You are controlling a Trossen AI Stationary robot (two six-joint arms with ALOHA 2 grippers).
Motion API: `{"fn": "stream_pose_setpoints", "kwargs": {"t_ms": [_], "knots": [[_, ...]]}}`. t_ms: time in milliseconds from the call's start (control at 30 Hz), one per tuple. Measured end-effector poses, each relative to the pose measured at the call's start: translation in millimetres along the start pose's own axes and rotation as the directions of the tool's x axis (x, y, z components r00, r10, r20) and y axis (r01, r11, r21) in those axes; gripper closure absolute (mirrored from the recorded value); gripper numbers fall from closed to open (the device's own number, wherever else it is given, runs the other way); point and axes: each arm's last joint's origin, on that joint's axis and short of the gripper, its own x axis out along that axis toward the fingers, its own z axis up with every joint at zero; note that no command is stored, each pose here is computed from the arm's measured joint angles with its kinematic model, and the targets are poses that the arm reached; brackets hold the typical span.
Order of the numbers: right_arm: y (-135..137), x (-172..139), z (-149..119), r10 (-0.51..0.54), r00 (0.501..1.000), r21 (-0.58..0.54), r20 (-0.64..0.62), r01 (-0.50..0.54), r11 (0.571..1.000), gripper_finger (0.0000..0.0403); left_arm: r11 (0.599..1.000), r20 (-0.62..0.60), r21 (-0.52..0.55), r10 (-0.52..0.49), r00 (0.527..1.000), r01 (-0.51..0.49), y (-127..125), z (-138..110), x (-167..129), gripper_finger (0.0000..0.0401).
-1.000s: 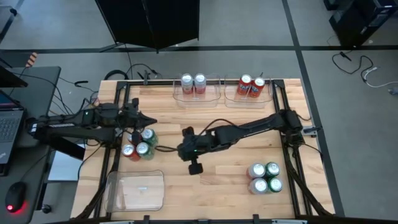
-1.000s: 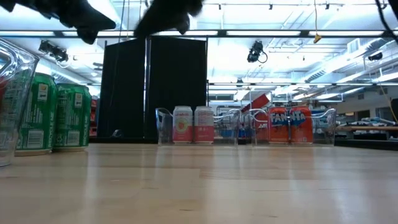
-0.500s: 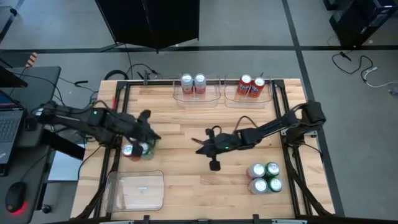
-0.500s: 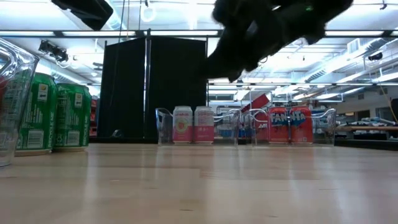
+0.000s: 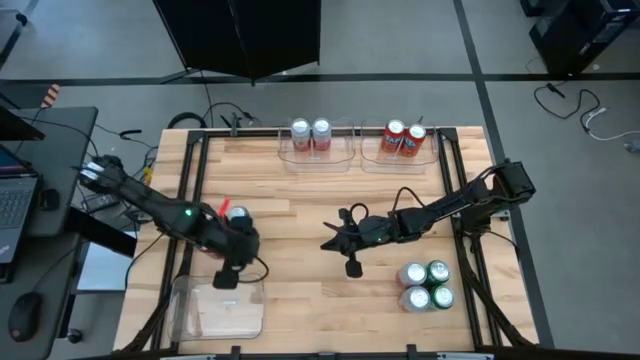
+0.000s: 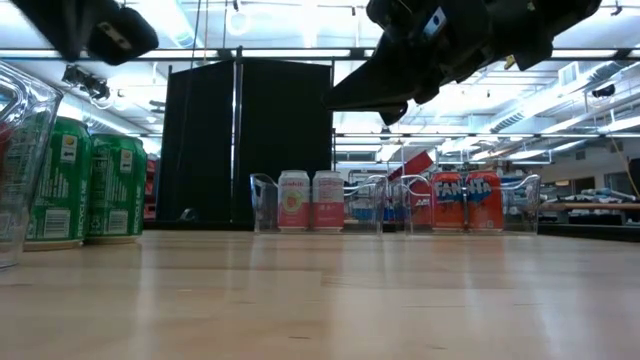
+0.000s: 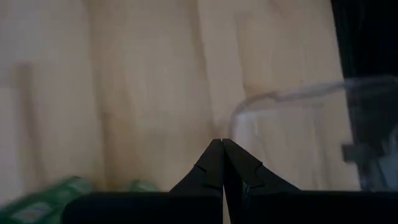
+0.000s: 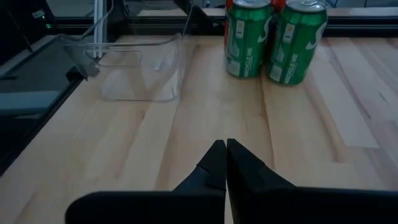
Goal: Sort soda cans
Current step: Put the bottom left transparent bin to the top left of the table
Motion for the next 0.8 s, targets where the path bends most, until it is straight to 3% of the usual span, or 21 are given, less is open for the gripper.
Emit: {"fn": "stream_pose_setpoints", "kwargs": {"t_ms": [267, 800], "knots": [[0.0, 0.0, 0.5, -0.001, 1.000, -0.004, 0.005, 0.001, 1.000, 0.0403, 1.000, -0.088, 0.018, 0.002, 0.996, 0.000, -6.8, 3.8, 20.1, 0.0372], [0.0, 0.2, 0.0, -0.001, 1.000, -0.015, 0.002, 0.001, 1.000, 0.0403, 0.995, -0.021, -0.094, -0.041, 0.999, 0.039, -10.0, 10.9, 20.7, 0.0198]]}}
